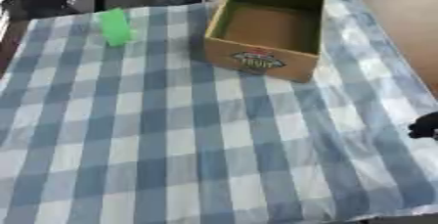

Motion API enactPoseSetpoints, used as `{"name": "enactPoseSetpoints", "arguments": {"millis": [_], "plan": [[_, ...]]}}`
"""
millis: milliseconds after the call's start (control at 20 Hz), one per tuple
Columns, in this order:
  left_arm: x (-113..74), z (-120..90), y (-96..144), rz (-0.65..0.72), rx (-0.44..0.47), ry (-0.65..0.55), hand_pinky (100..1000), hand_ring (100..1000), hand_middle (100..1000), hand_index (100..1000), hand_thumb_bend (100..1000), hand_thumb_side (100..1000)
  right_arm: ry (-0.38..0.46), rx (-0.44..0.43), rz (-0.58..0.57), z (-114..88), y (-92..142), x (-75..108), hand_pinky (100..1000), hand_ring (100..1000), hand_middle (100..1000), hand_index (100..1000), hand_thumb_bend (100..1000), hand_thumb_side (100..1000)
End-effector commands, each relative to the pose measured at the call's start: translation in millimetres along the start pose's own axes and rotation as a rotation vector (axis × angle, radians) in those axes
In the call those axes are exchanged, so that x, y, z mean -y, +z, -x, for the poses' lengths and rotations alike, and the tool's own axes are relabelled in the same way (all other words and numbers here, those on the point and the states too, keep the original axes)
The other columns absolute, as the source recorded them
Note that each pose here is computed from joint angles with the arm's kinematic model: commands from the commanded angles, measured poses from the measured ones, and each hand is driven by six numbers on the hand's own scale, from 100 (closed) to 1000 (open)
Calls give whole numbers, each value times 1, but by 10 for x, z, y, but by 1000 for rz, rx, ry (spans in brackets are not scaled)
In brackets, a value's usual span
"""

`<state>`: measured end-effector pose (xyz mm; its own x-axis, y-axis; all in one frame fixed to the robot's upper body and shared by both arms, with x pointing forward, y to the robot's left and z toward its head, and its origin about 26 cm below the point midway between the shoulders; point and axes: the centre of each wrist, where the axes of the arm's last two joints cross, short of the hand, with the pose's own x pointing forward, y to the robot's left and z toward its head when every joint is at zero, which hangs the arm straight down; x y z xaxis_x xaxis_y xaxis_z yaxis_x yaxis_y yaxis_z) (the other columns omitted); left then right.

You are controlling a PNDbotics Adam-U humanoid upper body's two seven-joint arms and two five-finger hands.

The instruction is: Pick up objects on the table and place them in the box.

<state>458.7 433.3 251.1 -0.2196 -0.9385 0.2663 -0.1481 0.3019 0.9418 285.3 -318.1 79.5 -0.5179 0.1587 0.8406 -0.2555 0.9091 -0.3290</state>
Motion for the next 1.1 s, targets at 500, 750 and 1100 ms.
{"name": "enactPoseSetpoints", "arguments": {"millis": [500,750,1100], "plan": [[85,80,-65,-22,-167,-185,816,779,786,949,557,570,36,33,-30,-101,-86,60,647,675,622,964,100,610],[138,195,13,5,-217,-185,809,772,778,941,541,607,39,40,-29,-113,-105,63,647,676,622,964,100,610],[126,302,104,12,-240,-178,809,773,779,942,502,576,42,44,-27,-121,-115,65,647,677,622,965,100,609]]}}
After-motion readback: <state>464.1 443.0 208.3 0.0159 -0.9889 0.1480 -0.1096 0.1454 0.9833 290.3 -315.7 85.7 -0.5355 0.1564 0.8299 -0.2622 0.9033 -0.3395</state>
